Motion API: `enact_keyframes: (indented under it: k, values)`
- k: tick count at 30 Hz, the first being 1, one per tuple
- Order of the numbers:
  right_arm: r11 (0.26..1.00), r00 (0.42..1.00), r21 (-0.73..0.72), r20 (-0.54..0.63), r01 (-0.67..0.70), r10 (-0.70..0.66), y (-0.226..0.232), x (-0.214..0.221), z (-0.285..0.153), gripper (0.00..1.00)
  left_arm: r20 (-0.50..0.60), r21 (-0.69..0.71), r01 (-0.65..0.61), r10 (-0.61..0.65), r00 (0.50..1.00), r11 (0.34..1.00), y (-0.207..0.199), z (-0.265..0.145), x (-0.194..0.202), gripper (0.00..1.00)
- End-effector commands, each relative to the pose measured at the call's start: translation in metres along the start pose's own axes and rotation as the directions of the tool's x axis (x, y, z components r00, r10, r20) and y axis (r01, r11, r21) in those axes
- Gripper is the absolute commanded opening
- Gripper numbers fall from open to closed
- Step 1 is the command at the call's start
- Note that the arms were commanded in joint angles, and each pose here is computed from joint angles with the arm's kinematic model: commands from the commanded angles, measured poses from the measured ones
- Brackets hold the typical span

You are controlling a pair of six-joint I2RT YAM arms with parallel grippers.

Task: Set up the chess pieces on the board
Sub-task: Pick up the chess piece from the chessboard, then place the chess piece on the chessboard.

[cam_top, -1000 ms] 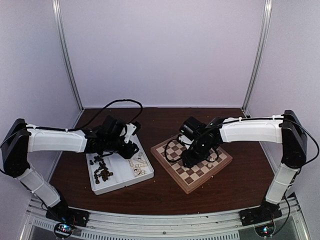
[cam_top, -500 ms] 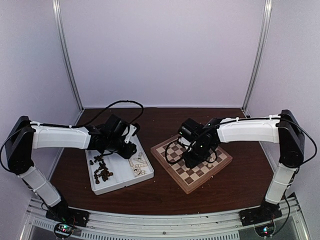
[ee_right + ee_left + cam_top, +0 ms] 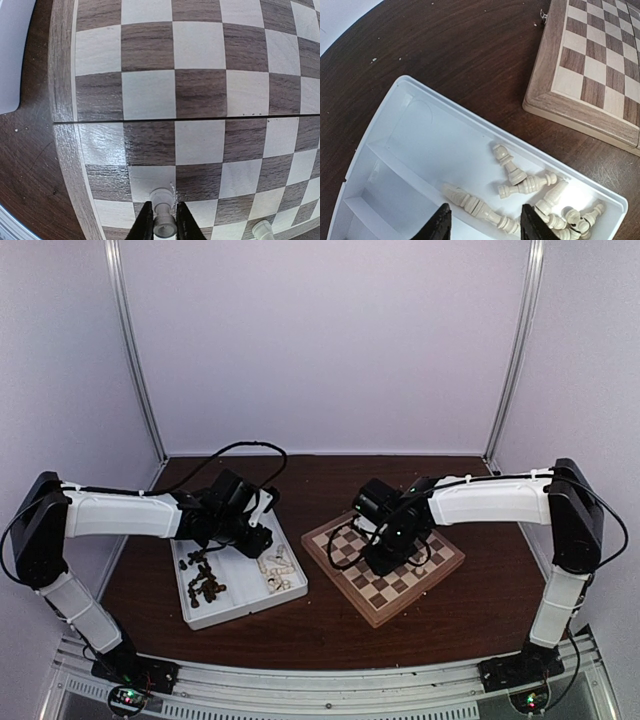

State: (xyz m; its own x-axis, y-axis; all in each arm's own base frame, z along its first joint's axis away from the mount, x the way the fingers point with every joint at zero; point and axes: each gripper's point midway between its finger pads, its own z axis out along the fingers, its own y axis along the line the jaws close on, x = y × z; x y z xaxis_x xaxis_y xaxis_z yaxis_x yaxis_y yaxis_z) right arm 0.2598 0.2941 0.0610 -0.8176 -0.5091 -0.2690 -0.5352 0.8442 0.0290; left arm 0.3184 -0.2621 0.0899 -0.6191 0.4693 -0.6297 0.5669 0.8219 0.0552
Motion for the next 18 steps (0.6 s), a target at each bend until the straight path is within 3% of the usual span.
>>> enact_keyframes:
  k: [1, 9, 18]
  values:
    - [1.0, 0.998, 0.001, 0.058, 0.009, -0.009, 0.003, -0.014, -0.021, 0.15, 0.025, 0.003, 0.004, -0.004, 1.0, 1.0, 0.001, -0.003, -0.015, 0.47]
    - [0.995, 0.989, 0.096, 0.148, -0.013, -0.001, -0.023, -0.028, -0.054, 0.1, 0.025, 0.013, 0.001, -0.001, 1.0, 1.0, 0.0, -0.002, -0.017, 0.47]
    - [0.956, 0.971, 0.25, 0.218, -0.154, 0.099, -0.106, -0.025, -0.087, 0.09, 0.038, 0.018, -0.007, 0.006, 0.999, 1.0, -0.002, -0.005, -0.023, 0.47]
